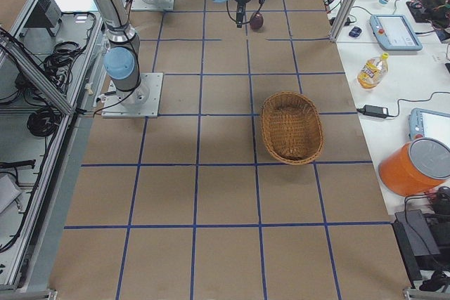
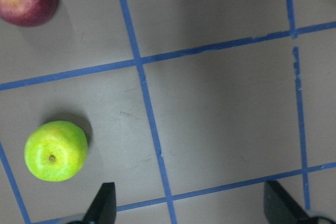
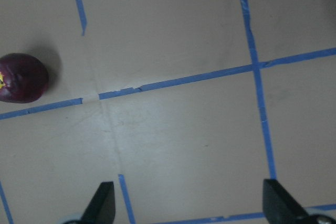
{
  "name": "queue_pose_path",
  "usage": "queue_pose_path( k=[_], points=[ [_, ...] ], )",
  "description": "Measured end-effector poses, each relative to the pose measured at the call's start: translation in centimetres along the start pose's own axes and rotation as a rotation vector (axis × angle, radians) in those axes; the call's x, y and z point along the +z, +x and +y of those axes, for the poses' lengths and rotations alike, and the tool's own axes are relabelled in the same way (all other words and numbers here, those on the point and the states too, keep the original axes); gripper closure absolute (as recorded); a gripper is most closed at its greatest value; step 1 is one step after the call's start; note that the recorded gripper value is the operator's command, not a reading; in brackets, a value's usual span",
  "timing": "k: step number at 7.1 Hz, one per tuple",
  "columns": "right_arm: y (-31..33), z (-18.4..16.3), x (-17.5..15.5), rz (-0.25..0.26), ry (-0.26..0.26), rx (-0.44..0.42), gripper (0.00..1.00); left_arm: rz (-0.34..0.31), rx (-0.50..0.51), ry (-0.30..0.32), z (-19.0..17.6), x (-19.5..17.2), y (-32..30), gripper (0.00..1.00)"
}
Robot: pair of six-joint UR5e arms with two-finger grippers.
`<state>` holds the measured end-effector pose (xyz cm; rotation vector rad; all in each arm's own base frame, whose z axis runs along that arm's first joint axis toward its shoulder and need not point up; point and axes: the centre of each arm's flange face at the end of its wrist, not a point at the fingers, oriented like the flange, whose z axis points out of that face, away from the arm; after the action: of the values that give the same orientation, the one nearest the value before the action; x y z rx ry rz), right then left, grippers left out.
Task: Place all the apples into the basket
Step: 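Grasp dark red apple with right gripper while left grasps green apple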
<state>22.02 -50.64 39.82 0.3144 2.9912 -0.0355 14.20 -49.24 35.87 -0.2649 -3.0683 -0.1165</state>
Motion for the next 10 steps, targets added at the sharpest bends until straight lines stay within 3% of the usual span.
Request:
queue_pose_path(
  k=[2,4,6,9,10],
  points=[
    [-8.1,0.2,4.5,-0.033,0.033,0.121,0.00,-0.089,0.086,-0.005,1.4,6.1,-4.0,0.00],
    [-15.2,-0.2,7.4,-0.048,0.034,0.230,0.00,-0.129,0.110,-0.011,2.8,9.2,-7.3,0.00],
    [-19.4,-1.5,10.2,-0.052,0.022,0.299,0.00,-0.112,0.105,-0.031,2.9,11.5,-8.8,0.00],
    [-21.1,-3.5,16.3,-0.037,0.003,0.325,0.00,-0.048,0.074,-0.031,2.8,14.5,-10.5,0.00],
    [-21.3,-4.1,18.2,-0.036,0.002,0.325,0.00,-0.034,0.071,-0.031,2.6,15.3,-10.8,0.16]
  ],
)
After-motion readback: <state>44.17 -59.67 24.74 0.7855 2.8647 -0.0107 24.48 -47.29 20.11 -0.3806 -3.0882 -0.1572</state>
